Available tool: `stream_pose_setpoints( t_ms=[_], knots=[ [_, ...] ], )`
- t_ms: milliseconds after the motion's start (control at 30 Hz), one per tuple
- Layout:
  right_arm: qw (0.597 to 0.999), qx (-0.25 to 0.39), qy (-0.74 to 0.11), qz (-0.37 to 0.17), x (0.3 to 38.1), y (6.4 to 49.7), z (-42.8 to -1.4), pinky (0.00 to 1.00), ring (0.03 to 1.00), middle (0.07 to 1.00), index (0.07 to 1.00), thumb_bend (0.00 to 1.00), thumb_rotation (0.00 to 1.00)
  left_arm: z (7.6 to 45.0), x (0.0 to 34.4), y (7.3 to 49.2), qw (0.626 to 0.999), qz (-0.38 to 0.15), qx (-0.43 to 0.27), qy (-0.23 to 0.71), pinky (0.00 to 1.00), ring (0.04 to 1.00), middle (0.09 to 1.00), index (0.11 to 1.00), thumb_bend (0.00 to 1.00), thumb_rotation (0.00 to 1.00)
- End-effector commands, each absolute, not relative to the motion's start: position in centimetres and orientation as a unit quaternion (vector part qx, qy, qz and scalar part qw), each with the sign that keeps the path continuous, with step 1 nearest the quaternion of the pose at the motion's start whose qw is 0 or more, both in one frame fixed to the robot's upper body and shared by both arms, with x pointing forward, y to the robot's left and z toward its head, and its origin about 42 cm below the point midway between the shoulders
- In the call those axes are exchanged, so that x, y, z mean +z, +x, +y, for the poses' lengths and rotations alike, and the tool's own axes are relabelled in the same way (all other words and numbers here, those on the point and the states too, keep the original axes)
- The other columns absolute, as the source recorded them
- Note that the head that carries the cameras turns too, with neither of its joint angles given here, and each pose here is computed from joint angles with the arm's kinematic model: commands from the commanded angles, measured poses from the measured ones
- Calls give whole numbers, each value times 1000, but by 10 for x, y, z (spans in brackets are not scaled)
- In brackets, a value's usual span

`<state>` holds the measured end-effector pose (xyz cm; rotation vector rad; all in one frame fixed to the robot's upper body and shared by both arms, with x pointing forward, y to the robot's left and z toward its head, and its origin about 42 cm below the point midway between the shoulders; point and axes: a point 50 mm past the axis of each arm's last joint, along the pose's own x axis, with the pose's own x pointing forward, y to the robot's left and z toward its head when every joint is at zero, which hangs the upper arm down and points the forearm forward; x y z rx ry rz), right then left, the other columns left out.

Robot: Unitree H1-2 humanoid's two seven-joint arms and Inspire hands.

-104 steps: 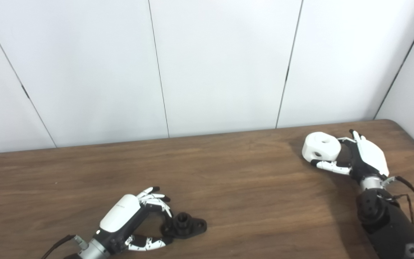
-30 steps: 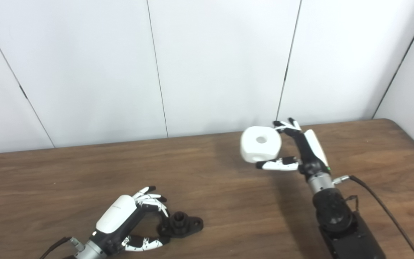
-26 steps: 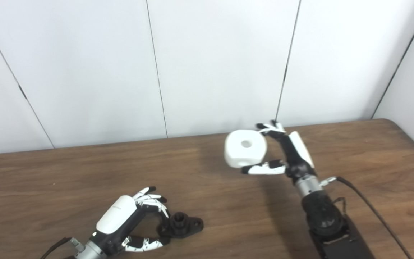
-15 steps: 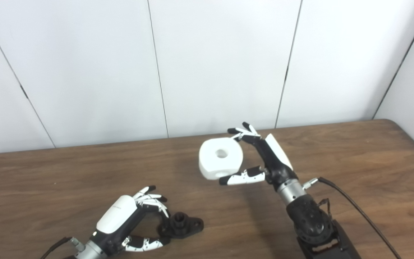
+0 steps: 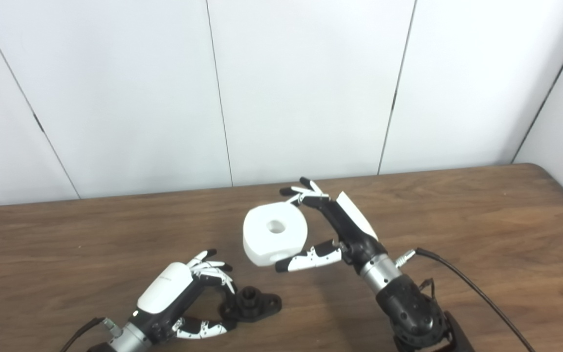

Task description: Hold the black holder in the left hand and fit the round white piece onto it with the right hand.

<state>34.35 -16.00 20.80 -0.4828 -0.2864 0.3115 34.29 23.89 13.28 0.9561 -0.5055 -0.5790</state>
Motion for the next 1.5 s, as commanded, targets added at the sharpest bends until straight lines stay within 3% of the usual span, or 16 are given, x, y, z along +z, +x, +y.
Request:
stream_pose_setpoints(
  t_ms=[0,1467],
  knots=[
    [942,163,-227,-185,230,341,-153,1000,1000,845,484,519,141,240,134,341,807,-228,-280,468,988,820,646,483,521,48],
    [934,210,-267,-108,212,330,-161,1000,1000,837,484,519,140,225,141,334,814,-230,-278,455,1000,832,648,482,522,49]
  ],
)
